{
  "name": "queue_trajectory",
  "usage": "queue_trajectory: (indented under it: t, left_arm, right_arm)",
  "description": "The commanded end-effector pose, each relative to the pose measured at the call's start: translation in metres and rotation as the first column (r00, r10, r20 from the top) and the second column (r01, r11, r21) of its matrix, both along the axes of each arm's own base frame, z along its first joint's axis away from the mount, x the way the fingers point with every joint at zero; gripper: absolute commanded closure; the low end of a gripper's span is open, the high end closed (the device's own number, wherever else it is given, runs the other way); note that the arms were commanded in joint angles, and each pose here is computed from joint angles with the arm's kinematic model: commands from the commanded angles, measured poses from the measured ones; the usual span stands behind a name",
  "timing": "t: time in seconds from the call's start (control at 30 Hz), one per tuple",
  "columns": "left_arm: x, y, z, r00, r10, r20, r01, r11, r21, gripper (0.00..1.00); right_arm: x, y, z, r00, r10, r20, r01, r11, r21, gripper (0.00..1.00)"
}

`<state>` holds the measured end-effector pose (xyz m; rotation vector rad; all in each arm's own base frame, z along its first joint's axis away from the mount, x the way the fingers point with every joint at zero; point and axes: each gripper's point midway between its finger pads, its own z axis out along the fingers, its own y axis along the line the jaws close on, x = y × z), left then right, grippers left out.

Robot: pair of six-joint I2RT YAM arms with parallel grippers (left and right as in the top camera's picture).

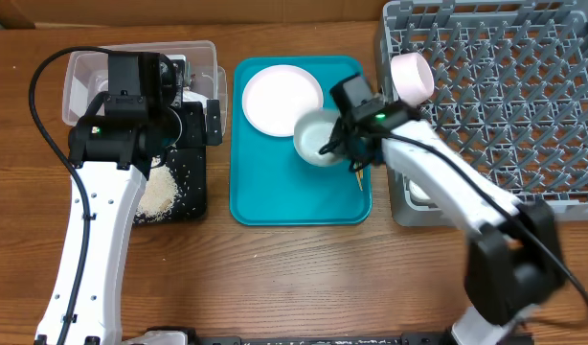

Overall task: Sort waste into correct bins and load items into the dishwasher
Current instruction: 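Lift the grey bowl and place it in the dish rack, then reach the right gripper to the white plate and grasp its edge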

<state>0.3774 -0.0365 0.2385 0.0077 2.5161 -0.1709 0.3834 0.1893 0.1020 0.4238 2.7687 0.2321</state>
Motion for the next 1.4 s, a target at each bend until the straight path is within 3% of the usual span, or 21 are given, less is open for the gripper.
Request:
queue_trajectory:
  t: [0.0,0.1,0.3,0.43,0.67,0.73,0.9,1.17,1.27,1.37]
  left_arm:
    - [0.002,0.000,0.010,1.000,0.011,0.026,-0.011,1.000,-0.013,0.00]
    - [0.002,0.000,0.010,1.000,0.011,0.026,-0.011,1.000,-0.013,0.00]
    - [0.002,0.000,0.010,1.000,0.011,0.026,-0.011,1.000,-0.013,0.00]
    - [0.002,0.000,0.010,1.000,0.011,0.026,-0.011,1.000,-0.013,0.00]
    - [0.002,0.000,0.010,1.000,0.011,0.026,-0.011,1.000,-0.013,0.00]
    - [0.002,0.000,0.010,1.000,0.011,0.026,-0.010,1.000,-0.014,0.00]
    - [0.002,0.000,0.010,1.000,0.011,0.026,-0.011,1.000,-0.013,0.00]
    - [0.002,0.000,0.010,1.000,0.011,0.026,-0.011,1.000,-0.013,0.00]
    - [0.002,0.000,0.010,1.000,0.011,0.026,-0.011,1.000,-0.013,0.00]
    - [0.002,0.000,0.010,1.000,0.011,0.026,-0.011,1.000,-0.013,0.00]
  right_arm:
    - [0.018,-0.028,0.126,0.918,0.209,0.336,-0.150,0.969,-0.196,0.96]
    - [0.007,-0.072,0.180,0.870,0.218,0.442,-0.042,0.926,-0.375,0.96]
    - [-0.045,-0.132,0.249,0.824,0.225,0.520,0.085,0.858,-0.507,0.96]
    - [-0.053,-0.171,0.263,0.823,0.145,0.550,0.254,0.771,-0.584,0.96]
    - [-0.034,-0.220,0.219,0.856,0.002,0.516,0.453,0.476,-0.754,0.96]
    - [-0.022,-0.224,0.199,0.876,-0.011,0.483,0.450,0.382,-0.807,0.96]
    - [0.004,-0.226,0.147,0.936,-0.016,0.352,0.344,0.252,-0.904,0.96]
    - [0.019,-0.224,0.087,0.984,-0.006,0.177,0.176,0.152,-0.973,0.96]
    - [0.018,-0.224,0.087,0.986,-0.005,0.168,0.167,0.149,-0.975,0.96]
    - [0.019,-0.219,0.075,0.991,0.007,0.130,0.125,0.212,-0.969,0.96]
